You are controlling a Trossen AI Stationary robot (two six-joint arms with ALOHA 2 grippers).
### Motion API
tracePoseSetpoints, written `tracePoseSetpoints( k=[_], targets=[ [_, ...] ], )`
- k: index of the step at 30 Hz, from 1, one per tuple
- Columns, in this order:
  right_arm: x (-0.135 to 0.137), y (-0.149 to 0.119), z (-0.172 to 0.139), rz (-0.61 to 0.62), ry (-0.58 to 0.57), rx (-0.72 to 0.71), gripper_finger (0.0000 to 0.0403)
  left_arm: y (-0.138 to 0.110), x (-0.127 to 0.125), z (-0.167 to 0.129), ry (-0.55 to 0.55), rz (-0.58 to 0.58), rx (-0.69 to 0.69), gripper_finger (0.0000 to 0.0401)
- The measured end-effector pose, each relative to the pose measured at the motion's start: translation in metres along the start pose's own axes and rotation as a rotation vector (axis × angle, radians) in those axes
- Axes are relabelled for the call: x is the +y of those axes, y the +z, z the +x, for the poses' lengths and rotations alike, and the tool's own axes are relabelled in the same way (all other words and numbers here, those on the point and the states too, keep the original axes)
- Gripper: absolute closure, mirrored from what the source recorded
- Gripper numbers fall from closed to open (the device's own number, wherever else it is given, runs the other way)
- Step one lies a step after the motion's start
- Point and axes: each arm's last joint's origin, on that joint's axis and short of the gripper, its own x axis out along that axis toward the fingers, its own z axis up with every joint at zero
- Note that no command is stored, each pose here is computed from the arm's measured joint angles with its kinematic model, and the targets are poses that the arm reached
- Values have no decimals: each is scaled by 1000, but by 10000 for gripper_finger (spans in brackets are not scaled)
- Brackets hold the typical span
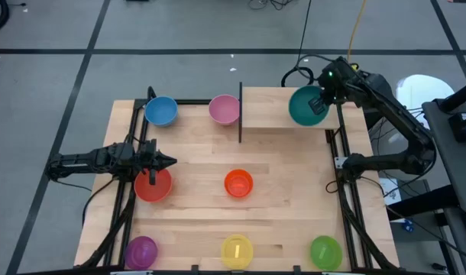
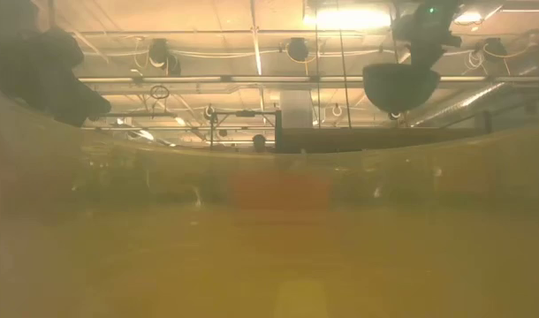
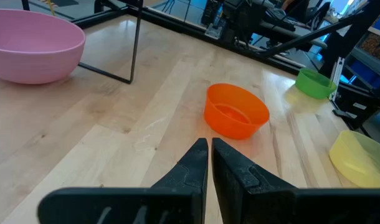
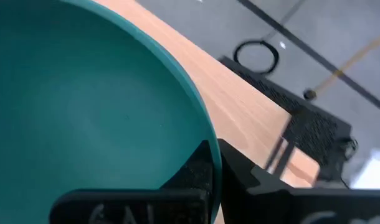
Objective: Place and stack bowls onto a shelf
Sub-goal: Put the dark blue bowl on the shelf
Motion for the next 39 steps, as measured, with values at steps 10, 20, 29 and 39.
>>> tracePoseSetpoints(
  k=[10, 20, 29, 39],
  targets=[
    [-23, 10, 34, 69, 28, 124, 403, 0, 0, 0, 0, 0, 0, 375],
    [-22, 15, 47, 115, -61, 164, 403, 0, 0, 0, 0, 0, 0, 375],
    [-21, 17, 52, 130, -101, 175, 403, 0, 0, 0, 0, 0, 0, 375],
    [-21, 16, 52, 113, -98, 184, 379, 0, 0, 0, 0, 0, 0, 375]
  ],
)
